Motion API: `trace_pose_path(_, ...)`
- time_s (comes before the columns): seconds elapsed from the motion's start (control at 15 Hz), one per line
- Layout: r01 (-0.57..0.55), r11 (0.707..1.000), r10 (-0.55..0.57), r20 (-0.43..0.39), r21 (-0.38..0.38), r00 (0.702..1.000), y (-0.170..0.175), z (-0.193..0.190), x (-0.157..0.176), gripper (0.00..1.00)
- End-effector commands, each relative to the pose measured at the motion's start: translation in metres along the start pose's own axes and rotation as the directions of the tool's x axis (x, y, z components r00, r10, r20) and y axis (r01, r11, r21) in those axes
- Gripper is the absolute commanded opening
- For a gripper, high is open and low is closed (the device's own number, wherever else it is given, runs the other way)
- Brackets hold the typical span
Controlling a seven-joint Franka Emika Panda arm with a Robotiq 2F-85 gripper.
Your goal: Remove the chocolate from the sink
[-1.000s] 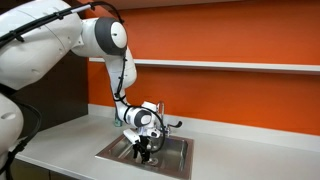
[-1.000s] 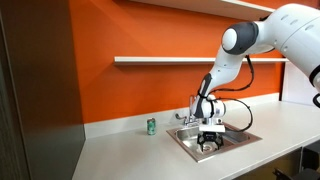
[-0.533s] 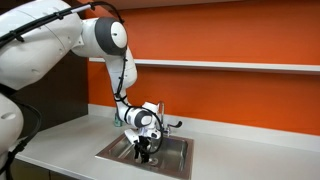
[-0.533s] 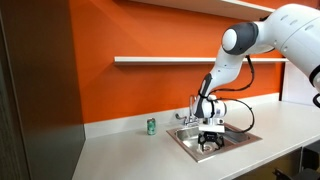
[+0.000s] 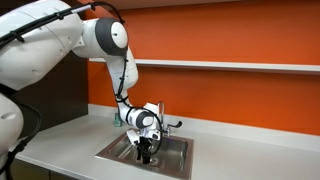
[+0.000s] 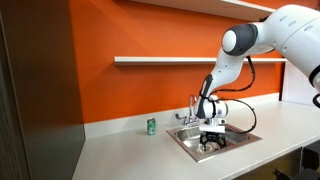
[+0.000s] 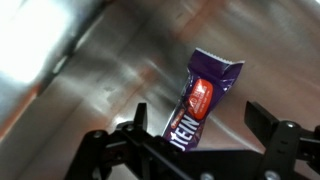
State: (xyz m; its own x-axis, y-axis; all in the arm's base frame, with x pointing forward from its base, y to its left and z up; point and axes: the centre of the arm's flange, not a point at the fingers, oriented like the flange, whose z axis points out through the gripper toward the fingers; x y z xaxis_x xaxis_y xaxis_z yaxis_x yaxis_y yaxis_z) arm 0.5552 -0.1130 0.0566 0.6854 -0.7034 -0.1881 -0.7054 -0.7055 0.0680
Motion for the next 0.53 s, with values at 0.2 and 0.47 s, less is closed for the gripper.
trace_pose_path(0.2, -0.083, 0.997, 0.083, 0.009, -0.002, 0.996, -0.0026, -0.0017, 0.0081, 1.00)
trace_pose_path(0.47, -0.117, 0.993, 0.117, 0.009, -0.005, 0.993, -0.0016, -0.0001, 0.0115, 1.00)
